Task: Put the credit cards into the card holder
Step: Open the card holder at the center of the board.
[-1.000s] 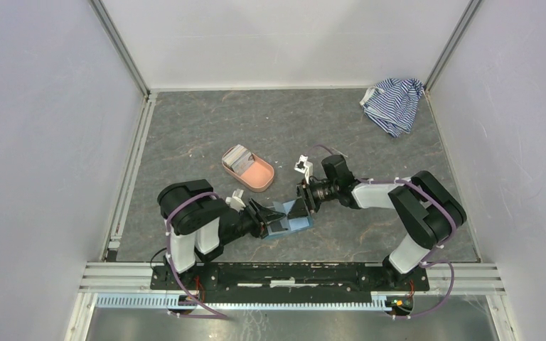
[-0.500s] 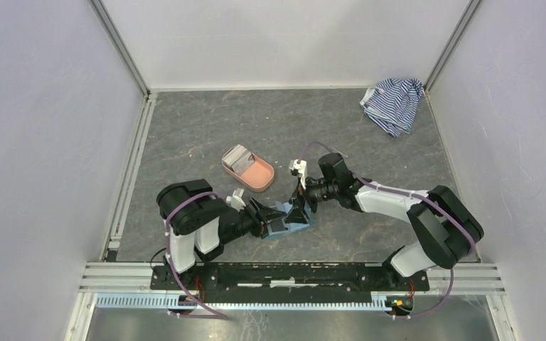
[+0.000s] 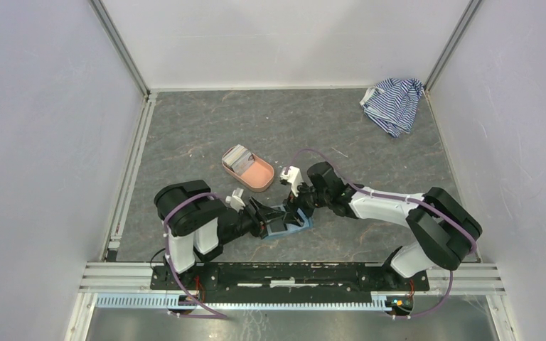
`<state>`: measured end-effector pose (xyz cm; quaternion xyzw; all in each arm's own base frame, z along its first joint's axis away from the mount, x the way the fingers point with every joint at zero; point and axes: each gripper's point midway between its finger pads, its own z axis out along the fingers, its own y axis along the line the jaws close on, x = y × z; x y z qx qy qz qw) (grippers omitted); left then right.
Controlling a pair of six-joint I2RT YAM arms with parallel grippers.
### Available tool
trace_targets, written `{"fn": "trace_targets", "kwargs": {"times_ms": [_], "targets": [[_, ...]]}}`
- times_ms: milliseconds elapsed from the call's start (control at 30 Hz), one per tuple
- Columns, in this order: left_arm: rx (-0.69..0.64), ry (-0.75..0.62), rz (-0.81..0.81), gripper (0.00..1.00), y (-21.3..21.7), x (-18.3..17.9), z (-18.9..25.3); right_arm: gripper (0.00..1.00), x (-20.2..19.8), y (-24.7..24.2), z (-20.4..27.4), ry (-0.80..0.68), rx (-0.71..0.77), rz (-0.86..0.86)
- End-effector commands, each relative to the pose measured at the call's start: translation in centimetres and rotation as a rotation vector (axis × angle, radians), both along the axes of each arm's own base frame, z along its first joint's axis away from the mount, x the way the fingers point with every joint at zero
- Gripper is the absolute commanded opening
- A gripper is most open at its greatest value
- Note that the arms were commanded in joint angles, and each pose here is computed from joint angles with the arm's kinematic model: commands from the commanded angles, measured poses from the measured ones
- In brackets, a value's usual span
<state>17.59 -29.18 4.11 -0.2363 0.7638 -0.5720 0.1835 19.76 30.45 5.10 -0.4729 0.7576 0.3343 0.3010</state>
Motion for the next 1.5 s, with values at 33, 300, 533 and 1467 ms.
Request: {"fn": "trace_targets", "kwargs": {"times_ms": [33,300,533,1467], "targets": [[-0.08,-0.167,0.026,0.73,0.8,0.7,3.8,0.69,2.7,-0.1,1.5,-0.091,-0.012,-0.089],[-0.069,-0.222,0.046,0.76,1.9,1.2,5.1,0.36,2.5,-0.5,0.3,0.026,0.0,-0.087],[0.035,-0.221,0.018,0.78,2.0,1.1,3.9,0.0,1.6,-0.5,0.3,0.235,0.125,-0.078],[0.353,-0.512,0.055,0.95,6.5,1.9,12.5,0.0,-0.7,4.6,3.0,0.327,0.207,0.041]]}}
